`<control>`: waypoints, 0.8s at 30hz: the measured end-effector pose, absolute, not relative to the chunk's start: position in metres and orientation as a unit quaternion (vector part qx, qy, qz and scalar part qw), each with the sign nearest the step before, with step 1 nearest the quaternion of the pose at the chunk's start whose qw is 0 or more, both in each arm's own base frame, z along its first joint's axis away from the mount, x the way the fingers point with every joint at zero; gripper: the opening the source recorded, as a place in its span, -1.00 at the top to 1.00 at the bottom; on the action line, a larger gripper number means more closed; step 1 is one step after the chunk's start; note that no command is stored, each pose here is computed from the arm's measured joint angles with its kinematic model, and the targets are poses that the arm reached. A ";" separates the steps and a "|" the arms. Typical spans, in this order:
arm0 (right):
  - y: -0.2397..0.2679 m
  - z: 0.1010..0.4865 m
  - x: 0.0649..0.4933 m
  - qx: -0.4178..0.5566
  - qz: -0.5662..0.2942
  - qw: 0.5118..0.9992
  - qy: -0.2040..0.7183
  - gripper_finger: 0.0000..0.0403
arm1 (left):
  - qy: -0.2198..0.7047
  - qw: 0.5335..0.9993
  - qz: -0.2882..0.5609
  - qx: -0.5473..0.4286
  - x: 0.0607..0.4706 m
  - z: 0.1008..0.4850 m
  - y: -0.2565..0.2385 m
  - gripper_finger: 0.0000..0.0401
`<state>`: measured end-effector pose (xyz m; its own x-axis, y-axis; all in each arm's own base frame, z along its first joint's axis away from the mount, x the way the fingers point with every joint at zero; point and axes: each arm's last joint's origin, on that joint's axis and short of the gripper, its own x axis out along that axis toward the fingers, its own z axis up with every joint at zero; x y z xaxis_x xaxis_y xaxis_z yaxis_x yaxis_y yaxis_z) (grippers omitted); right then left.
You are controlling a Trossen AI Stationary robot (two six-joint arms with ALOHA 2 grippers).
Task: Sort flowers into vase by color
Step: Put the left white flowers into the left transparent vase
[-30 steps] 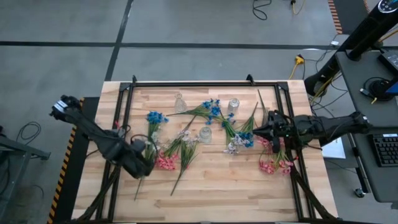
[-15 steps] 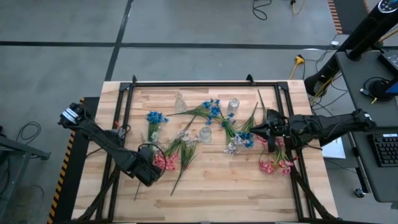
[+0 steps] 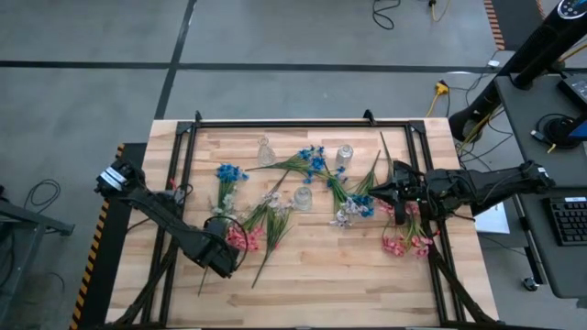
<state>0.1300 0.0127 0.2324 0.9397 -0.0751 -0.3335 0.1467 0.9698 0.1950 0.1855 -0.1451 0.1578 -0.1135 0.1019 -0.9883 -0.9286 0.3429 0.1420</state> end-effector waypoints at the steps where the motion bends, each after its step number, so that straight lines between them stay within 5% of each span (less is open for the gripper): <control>1: 0.013 0.232 0.130 0.109 -0.057 0.979 0.164 0.86 | 0.592 0.567 0.455 -0.349 0.185 0.158 -0.145 0.45; 16: 0.013 0.232 0.130 0.109 -0.057 0.979 0.164 0.86 | 0.592 0.564 0.467 -0.337 0.183 0.142 -0.143 0.66; 24: 0.013 0.232 0.130 0.109 -0.057 0.979 0.164 0.86 | 0.594 0.567 0.462 -0.335 0.185 0.138 -0.144 0.95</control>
